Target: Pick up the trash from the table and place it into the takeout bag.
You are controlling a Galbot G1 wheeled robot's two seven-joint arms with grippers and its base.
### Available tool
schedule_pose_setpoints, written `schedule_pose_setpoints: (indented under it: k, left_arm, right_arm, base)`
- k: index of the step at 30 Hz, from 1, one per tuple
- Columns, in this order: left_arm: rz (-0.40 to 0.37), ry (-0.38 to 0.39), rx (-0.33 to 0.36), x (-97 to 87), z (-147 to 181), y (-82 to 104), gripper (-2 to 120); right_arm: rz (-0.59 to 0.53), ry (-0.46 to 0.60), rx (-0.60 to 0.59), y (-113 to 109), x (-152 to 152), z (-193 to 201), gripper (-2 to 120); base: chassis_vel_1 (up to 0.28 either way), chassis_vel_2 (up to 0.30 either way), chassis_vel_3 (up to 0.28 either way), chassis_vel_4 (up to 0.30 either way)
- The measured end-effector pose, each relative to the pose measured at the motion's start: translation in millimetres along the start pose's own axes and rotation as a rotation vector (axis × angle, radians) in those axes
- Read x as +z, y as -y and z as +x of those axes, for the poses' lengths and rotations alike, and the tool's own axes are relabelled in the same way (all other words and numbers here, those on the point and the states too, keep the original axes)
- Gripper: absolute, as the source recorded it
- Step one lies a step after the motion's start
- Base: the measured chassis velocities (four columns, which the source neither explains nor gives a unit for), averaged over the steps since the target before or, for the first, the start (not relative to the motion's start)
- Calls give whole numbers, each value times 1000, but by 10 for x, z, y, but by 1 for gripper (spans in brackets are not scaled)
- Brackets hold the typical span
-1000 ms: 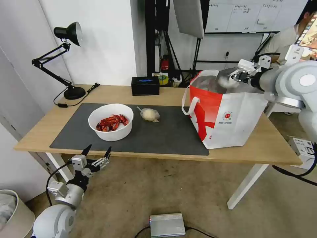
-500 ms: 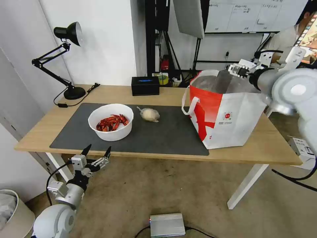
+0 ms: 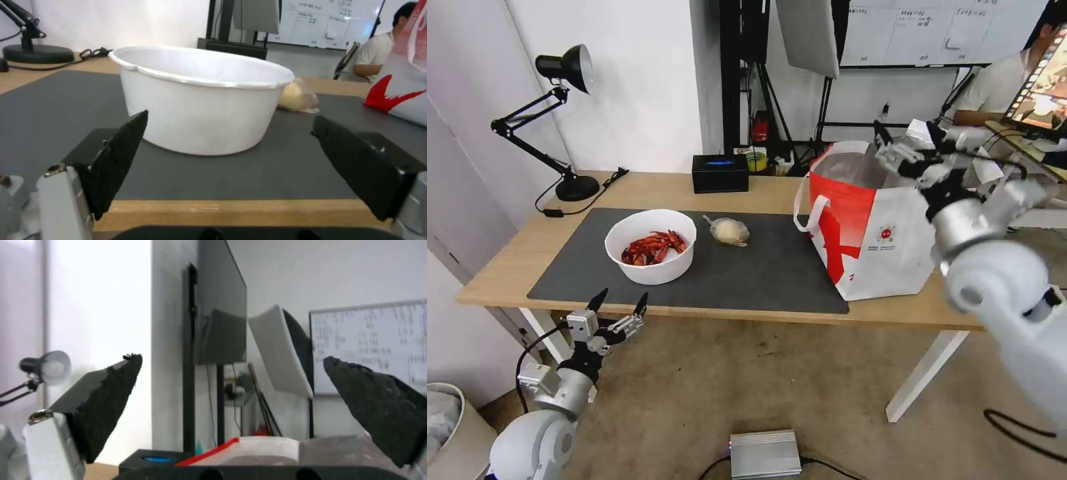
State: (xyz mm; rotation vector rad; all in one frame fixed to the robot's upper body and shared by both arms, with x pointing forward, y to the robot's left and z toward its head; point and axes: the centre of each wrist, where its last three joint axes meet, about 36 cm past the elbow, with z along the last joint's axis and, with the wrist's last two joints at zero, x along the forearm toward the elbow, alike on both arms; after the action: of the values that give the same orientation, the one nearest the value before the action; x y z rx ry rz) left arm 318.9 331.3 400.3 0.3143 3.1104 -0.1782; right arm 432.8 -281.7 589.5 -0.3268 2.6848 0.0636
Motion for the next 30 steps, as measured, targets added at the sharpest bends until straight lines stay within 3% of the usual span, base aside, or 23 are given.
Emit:
schedule_pose_setpoints:
  k: [10,22,30]
  left_arm:
    - [-5,-4,-4,-16,34,-14,100]
    - [-8,-3,-4,-32,42,-13,100]
    - [-3,0,-3,-37,40,-11,100]
  right_arm:
    - [46,55,-8,-144,334,425,100]
    - [138,22,131,-295,911,1184,100]
    - [144,-9,182,-405,1117,1438,100]
  base:
    - [0,0,0,0]
    - [0,0,0,0]
    - [0,0,0,0]
